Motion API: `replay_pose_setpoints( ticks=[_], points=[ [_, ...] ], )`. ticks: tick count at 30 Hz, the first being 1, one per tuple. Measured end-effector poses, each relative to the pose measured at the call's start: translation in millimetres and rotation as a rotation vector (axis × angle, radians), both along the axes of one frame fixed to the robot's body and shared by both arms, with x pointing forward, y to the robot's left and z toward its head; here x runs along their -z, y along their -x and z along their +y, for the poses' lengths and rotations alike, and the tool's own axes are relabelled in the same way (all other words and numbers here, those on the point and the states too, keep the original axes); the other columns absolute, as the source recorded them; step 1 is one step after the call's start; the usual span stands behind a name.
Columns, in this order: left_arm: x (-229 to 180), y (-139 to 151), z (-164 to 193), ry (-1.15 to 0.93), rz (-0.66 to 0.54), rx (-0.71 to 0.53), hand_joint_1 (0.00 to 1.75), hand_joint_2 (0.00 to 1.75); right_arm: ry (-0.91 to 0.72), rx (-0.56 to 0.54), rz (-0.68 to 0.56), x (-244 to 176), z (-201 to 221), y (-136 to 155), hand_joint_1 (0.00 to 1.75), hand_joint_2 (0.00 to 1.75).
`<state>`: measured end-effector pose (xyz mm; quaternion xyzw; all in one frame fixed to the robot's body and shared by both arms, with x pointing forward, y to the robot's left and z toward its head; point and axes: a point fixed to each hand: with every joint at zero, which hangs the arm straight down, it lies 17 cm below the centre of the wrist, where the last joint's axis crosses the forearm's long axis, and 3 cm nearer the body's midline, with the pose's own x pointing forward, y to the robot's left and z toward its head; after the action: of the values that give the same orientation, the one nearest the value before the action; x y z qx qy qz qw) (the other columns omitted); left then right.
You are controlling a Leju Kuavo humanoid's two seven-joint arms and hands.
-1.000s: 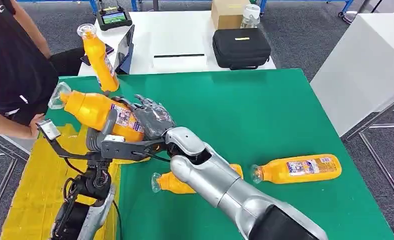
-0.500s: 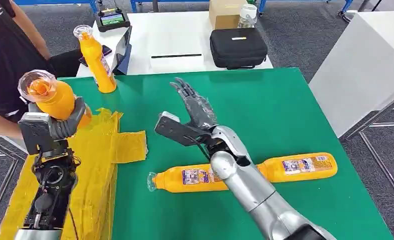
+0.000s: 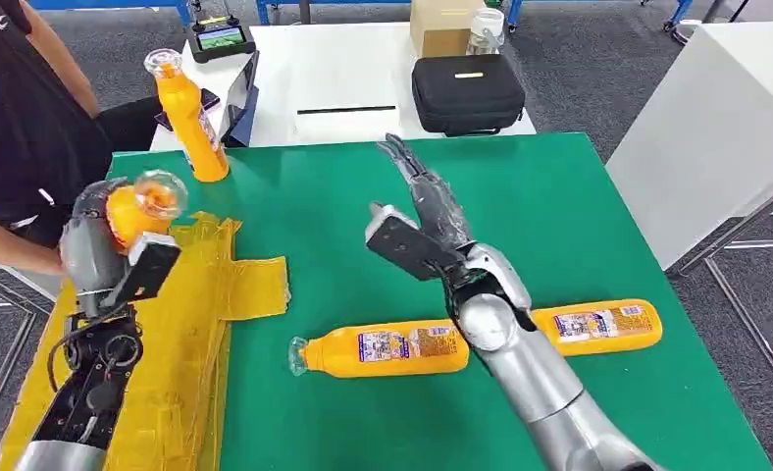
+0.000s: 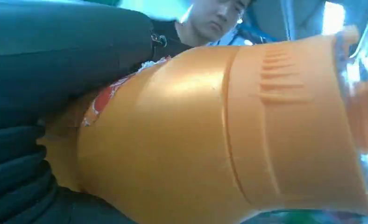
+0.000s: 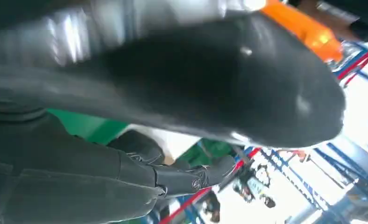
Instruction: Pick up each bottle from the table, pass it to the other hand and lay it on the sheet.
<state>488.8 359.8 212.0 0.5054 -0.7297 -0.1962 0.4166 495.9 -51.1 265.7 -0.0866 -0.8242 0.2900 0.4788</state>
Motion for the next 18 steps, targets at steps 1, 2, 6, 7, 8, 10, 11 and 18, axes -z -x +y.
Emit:
replay_pose_setpoints(
  ticks=[1,2,6,7,8,10,11,18],
  points=[
    [11.8,-0.7,3.0,-0.049,0.032,-0.019,1.75,1.75,-0.004,-0.005,0.002,0.1,-2.7,0.6,0.00,0.00],
    [21.0,-1.1,5.9,-0.068,0.055,-0.029,1.75,1.75,-0.007,-0.003,0.000,-0.4,-5.9,0.8,0.00,0.00],
    [43.2,-1.7,15.4,-0.090,0.113,-0.049,1.75,1.75,-0.010,0.007,-0.006,-2.1,-14.3,0.0,0.00,0.00],
    [47.8,-2.5,16.1,-0.098,0.129,-0.053,1.75,1.75,-0.010,0.006,-0.006,-2.1,-14.9,0.3,0.00,0.00],
    [54.6,-4.7,16.8,-0.112,0.159,-0.059,1.75,1.75,-0.014,0.000,0.001,-1.4,-14.9,0.5,0.00,0.00],
    [76.8,-10.2,18.5,-0.134,0.255,-0.058,1.75,1.75,-0.026,-0.016,0.022,1.5,-14.9,1.0,0.00,0.00],
    [91.2,-10.6,19.8,-0.144,0.300,-0.055,1.75,1.75,-0.027,-0.021,0.030,3.7,-15.9,1.1,0.00,0.00],
    [154.2,-3.9,11.7,-0.241,0.460,-0.011,1.75,1.75,-0.031,-0.008,0.058,19.4,-35.0,4.8,0.00,0.00]
  ],
)
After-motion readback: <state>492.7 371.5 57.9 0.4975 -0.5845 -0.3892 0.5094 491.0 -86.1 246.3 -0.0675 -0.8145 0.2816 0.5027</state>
